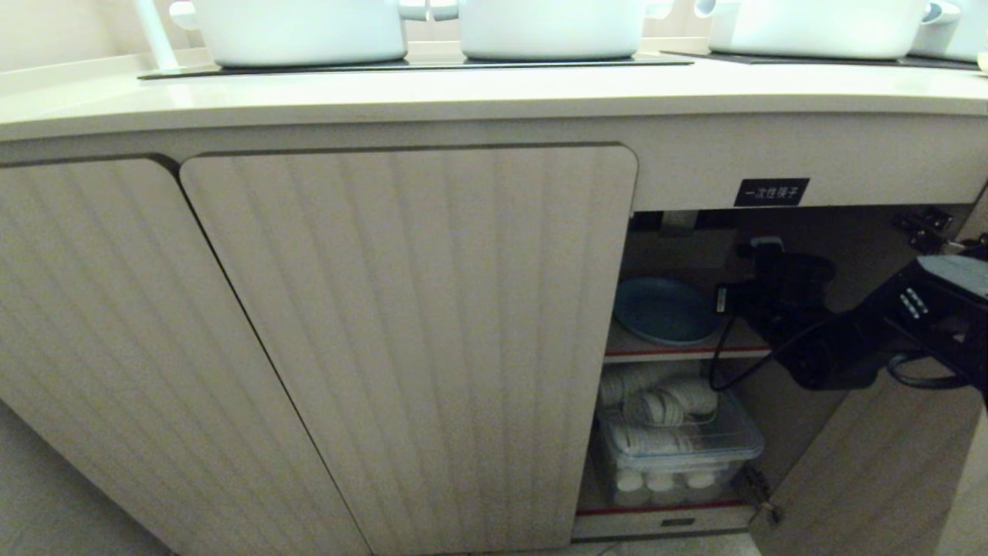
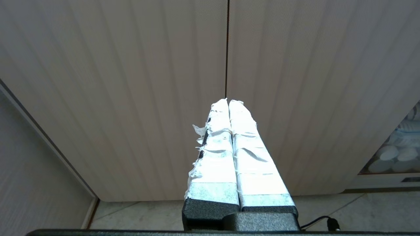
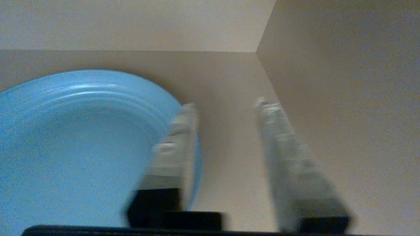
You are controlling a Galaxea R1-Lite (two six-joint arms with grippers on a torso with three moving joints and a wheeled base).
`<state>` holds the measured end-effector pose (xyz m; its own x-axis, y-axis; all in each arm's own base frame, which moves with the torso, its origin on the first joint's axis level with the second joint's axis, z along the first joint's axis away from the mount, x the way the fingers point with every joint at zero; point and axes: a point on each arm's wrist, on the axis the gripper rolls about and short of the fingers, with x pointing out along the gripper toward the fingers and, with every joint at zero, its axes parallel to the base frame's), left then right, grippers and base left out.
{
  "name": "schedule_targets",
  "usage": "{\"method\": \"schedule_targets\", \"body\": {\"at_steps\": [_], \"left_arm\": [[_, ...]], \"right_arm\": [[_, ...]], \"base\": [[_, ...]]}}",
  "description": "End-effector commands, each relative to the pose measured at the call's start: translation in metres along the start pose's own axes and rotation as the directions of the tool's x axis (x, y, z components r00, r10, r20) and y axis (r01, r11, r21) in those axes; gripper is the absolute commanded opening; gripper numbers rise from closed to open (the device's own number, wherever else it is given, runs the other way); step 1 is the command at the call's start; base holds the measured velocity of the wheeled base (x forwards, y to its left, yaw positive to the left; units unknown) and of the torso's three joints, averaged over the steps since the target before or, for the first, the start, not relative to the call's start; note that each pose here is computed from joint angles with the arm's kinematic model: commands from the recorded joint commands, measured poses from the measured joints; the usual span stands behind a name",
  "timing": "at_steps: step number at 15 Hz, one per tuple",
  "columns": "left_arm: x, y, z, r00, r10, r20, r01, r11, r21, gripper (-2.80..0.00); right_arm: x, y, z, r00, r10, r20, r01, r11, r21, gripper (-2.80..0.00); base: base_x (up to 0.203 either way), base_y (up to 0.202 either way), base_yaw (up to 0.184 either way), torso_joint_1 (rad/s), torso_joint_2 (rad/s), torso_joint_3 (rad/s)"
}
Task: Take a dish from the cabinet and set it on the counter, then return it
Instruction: Take the plate from the cabinet
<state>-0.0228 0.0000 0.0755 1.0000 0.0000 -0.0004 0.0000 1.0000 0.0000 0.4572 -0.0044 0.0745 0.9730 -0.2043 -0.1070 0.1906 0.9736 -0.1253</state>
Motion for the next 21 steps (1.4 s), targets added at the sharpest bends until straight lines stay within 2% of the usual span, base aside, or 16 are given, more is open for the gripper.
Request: {"method": "schedule_targets", "body": {"at_steps": [1, 21], "left_arm": [[0.0000, 0.0000, 0.0000, 1.000, 0.000, 0.000, 0.000, 1.000, 0.000, -2.80], [0.0000, 0.0000, 0.0000, 1.000, 0.001, 0.000, -0.001, 1.000, 0.000, -2.80]], "right_arm": [[-0.0003, 0.0011, 0.0011, 1.000, 0.001, 0.007, -0.001, 1.000, 0.002, 0.00], [0.0006, 0.0009, 0.0047, 1.000, -0.001, 0.022, 0.000, 1.000, 0.005, 0.00]], "base": [[0.000, 0.000, 0.000, 0.000, 0.00, 0.000], [0.000, 0.000, 0.000, 0.000, 0.00, 0.000]]}}
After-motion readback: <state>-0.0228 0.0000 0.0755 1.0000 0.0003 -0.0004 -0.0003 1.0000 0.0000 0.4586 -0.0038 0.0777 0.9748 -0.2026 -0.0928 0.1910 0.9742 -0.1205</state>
